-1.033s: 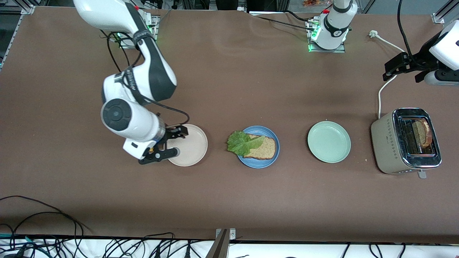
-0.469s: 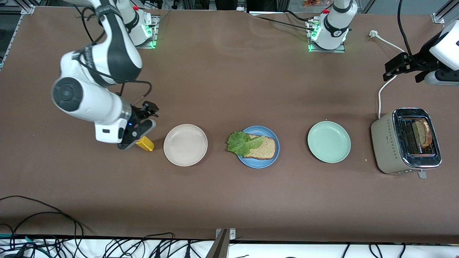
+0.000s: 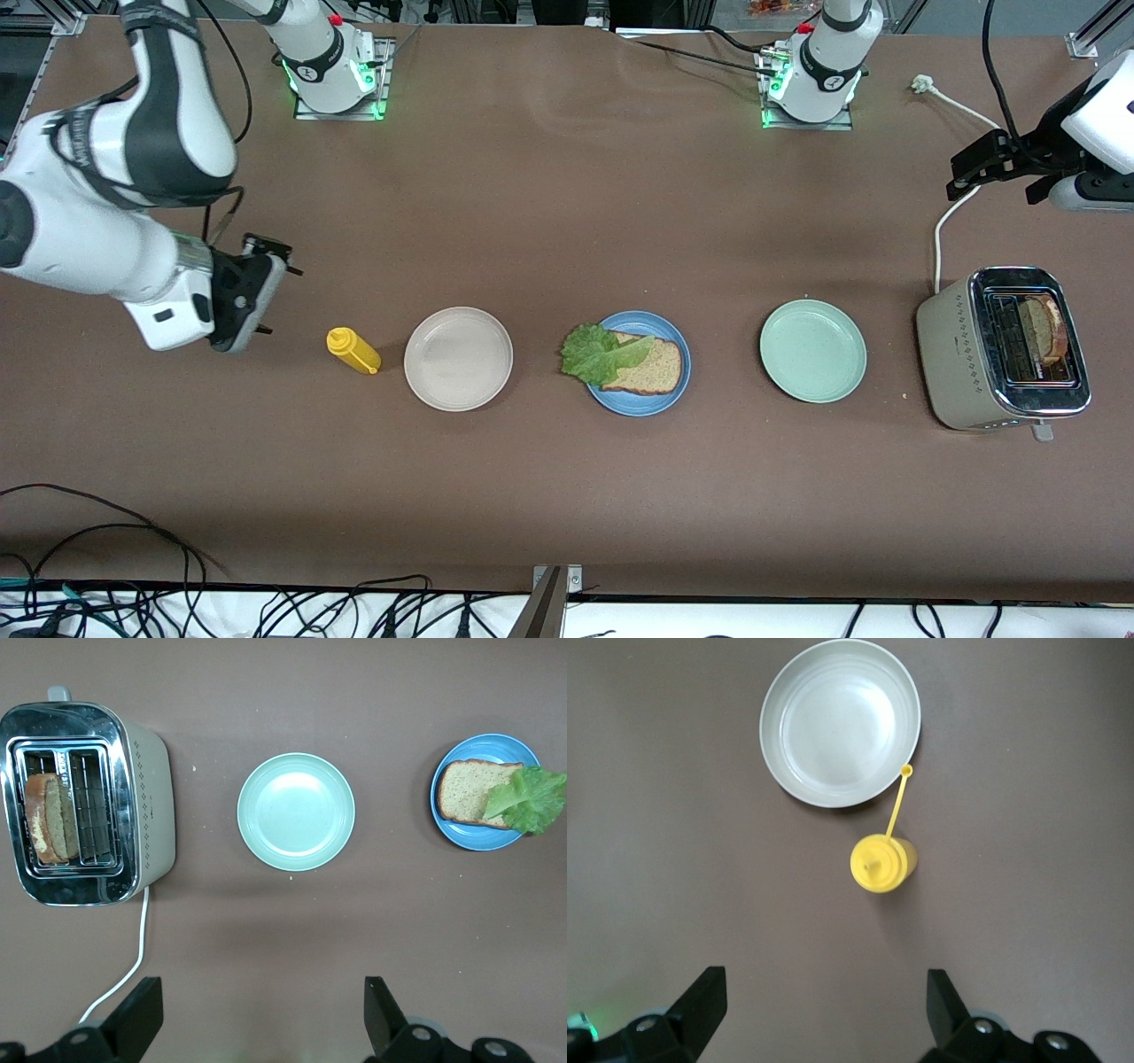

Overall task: Make sandwich in blue plate with both arms
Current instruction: 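Grasp the yellow mustard bottle with the right gripper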

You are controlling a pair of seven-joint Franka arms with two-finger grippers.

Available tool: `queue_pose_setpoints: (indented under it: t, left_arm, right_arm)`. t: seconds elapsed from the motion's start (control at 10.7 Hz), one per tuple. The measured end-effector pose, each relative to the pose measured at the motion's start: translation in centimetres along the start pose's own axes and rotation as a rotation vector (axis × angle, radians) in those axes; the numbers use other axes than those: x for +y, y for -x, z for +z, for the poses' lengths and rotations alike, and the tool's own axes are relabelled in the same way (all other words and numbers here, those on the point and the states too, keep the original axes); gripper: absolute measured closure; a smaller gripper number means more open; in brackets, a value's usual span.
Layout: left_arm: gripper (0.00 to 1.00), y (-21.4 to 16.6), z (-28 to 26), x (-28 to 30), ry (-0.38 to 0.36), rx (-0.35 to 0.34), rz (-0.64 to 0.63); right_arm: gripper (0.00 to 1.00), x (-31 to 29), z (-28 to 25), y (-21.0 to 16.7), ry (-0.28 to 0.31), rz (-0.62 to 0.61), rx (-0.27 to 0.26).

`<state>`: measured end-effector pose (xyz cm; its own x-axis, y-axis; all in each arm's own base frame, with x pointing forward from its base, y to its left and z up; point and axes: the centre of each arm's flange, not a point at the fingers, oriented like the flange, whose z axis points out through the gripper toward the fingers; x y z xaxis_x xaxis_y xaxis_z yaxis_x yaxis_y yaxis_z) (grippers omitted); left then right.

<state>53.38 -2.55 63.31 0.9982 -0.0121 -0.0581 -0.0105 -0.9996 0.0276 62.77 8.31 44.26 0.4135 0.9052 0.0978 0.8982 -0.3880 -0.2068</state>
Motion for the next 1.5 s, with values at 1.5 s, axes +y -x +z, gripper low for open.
queue_pose_setpoints:
  t: [1.5]
  left_arm:
    - [0.00, -0.1, 0.1, -0.2, 0.000, -0.001, -0.004]
  right_arm:
    - [0.00, 10.5, 27.5, 12.3, -0.201, -0.507, 0.666]
